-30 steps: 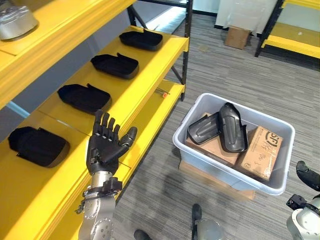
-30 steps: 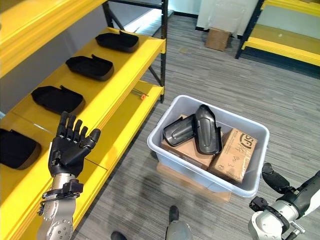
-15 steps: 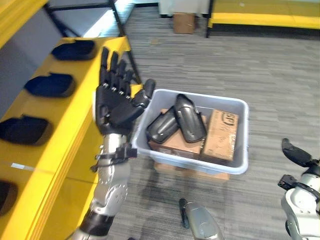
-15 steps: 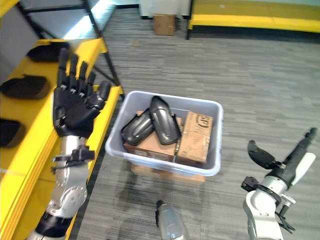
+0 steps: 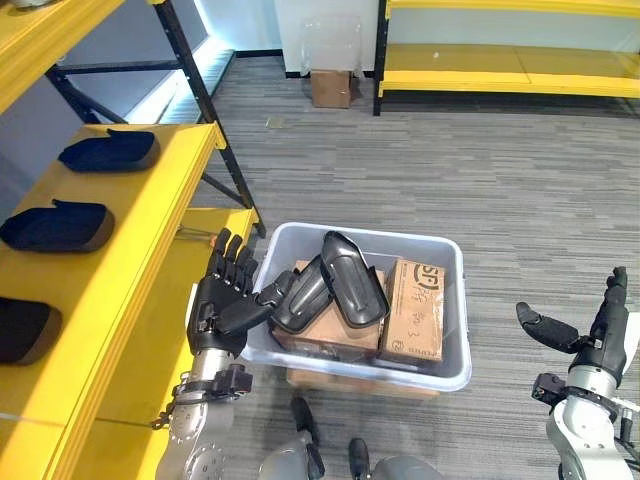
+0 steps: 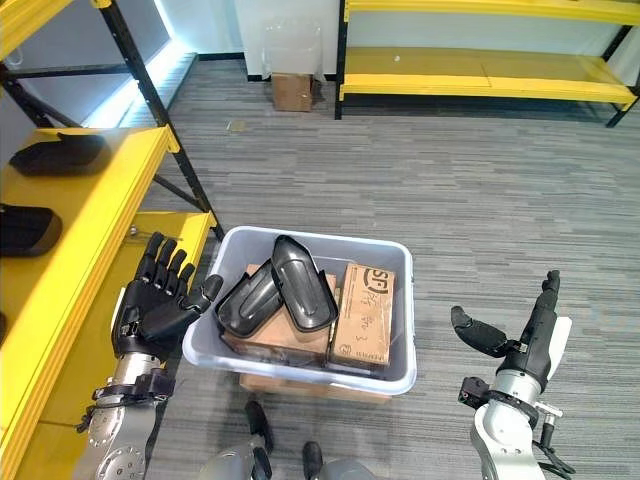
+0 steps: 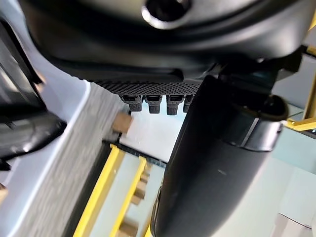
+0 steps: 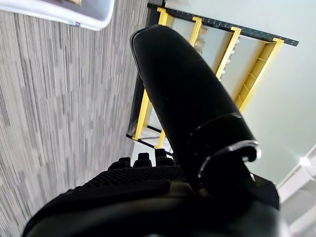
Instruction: Move parts from the plastic box to the shelf.
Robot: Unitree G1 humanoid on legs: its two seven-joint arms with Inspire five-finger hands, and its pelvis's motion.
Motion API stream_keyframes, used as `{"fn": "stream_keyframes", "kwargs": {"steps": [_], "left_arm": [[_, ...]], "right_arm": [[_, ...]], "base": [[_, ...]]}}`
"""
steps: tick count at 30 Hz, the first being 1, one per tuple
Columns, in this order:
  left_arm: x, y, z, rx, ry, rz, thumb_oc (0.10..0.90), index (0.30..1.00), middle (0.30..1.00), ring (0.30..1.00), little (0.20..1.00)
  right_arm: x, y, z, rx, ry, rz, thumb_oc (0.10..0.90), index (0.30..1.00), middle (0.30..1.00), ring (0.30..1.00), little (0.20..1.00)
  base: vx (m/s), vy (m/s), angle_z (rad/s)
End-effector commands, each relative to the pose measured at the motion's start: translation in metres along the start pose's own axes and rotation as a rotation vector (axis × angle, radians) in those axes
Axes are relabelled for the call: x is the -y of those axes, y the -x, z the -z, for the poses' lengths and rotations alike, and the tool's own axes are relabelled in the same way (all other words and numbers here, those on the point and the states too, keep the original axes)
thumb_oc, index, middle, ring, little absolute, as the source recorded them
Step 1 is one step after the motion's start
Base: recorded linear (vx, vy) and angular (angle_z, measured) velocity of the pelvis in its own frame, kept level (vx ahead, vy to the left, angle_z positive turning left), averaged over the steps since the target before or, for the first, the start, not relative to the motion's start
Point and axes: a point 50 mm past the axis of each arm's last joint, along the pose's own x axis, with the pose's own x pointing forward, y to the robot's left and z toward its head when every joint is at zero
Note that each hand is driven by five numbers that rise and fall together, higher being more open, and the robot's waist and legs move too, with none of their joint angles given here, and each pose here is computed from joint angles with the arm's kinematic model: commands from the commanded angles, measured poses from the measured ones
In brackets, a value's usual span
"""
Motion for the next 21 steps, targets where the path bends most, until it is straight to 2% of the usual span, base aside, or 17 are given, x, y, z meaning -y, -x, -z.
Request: {"fn": "stream_keyframes", "kwargs": {"steps": [1,9,15,21], "left_arm": [[0.022,-0.02,-0.051,0.29,-0.012,0.144,0.9,1.0,1.0,1.0,1.0],[0.018,-0.017,-0.051,0.259,-0.027,0.158,0.9,1.0,1.0,1.0,1.0],[0.017,-0.016,-0.053,0.261,-0.015,0.155,0.9,1.0,1.0,1.0,1.0],[0.017,-0.016,-0.055,0.25,-0.018,0.166,0.9,1.0,1.0,1.0,1.0]], "right_arm": [[0.005,-0.011,-0.05,0.268,-0.089,0.02,0.9,1.0,1.0,1.0,1.0],[0.001,-0.008,-0.048,0.288,-0.057,0.049,0.9,1.0,1.0,1.0,1.0],[0.001,-0.009,-0.068,0.479,0.065,0.11,0.9,1.0,1.0,1.0,1.0],[-0.01,-0.008,-0.087,0.61,0.123,0.053,0.9,1.0,1.0,1.0,1.0]], "base": [[0.12,0.005,-0.26],[0.06,0.0,0.04],[0.07,0.038,0.0],[0.09,0.054,-0.09]]}}
